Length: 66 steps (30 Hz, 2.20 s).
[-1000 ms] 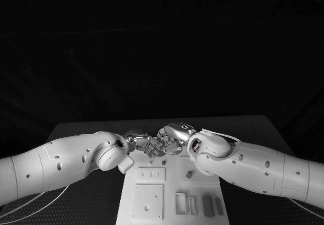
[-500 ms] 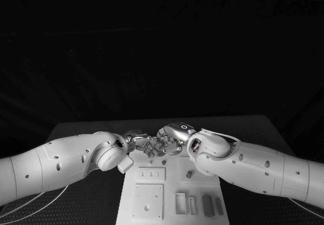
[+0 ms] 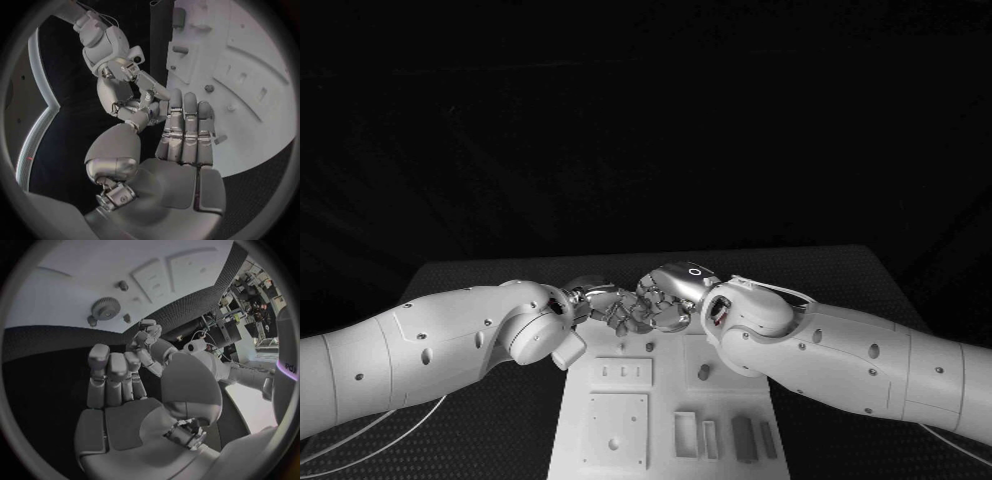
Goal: Assemble the parts on the task board
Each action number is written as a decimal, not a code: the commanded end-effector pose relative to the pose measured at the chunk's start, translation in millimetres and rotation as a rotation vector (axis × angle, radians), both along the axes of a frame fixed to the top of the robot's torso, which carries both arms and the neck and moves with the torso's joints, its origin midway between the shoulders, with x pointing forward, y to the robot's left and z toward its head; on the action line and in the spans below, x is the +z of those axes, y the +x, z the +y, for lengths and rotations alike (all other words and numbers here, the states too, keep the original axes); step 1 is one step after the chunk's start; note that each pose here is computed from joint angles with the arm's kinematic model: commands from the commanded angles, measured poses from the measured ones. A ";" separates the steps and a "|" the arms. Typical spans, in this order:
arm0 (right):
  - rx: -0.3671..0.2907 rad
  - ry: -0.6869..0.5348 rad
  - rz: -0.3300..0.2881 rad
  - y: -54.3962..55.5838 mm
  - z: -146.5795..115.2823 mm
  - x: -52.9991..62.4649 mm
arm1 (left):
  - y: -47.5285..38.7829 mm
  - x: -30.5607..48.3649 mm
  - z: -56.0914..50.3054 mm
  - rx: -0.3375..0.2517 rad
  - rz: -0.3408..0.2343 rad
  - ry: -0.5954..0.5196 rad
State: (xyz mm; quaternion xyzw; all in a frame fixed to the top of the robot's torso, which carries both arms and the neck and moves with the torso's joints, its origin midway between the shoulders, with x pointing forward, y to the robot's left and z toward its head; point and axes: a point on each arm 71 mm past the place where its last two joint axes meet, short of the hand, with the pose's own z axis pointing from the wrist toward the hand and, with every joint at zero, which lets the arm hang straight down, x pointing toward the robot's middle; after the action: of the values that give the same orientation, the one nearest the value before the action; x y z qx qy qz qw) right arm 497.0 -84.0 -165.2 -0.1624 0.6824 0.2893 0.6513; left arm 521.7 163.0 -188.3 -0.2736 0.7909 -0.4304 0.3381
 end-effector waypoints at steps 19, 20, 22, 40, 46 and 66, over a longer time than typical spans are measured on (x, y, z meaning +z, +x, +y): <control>-0.056 0.006 0.010 4.2 -14.8 -6.0 | 1.0 4.1 1.2 -0.022 -0.032 0.021; -0.056 0.006 0.010 4.2 -14.8 -6.0 | 1.0 4.1 1.2 -0.022 -0.032 0.021; -0.082 0.035 0.007 7.0 -20.9 -5.2 | 1.0 4.0 1.4 -0.029 -0.039 0.035; -0.308 0.234 -0.058 48.4 -129.2 11.1 | 0.1 -3.2 18.4 -0.118 -0.090 0.302; -0.355 0.296 -0.052 57.1 -142.6 16.7 | -3.2 -6.9 14.2 -0.133 -0.093 0.426; -0.361 0.368 -0.017 63.9 -138.1 18.9 | -20.9 -16.5 -5.8 -0.208 -0.264 0.685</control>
State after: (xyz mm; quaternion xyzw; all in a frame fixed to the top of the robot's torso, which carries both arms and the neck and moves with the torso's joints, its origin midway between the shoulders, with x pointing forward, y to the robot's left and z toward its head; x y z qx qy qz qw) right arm 561.0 -224.2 -146.8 0.0759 0.6318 0.2724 0.7218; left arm 500.7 158.6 -206.1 -0.0309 0.8688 -0.2278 0.4385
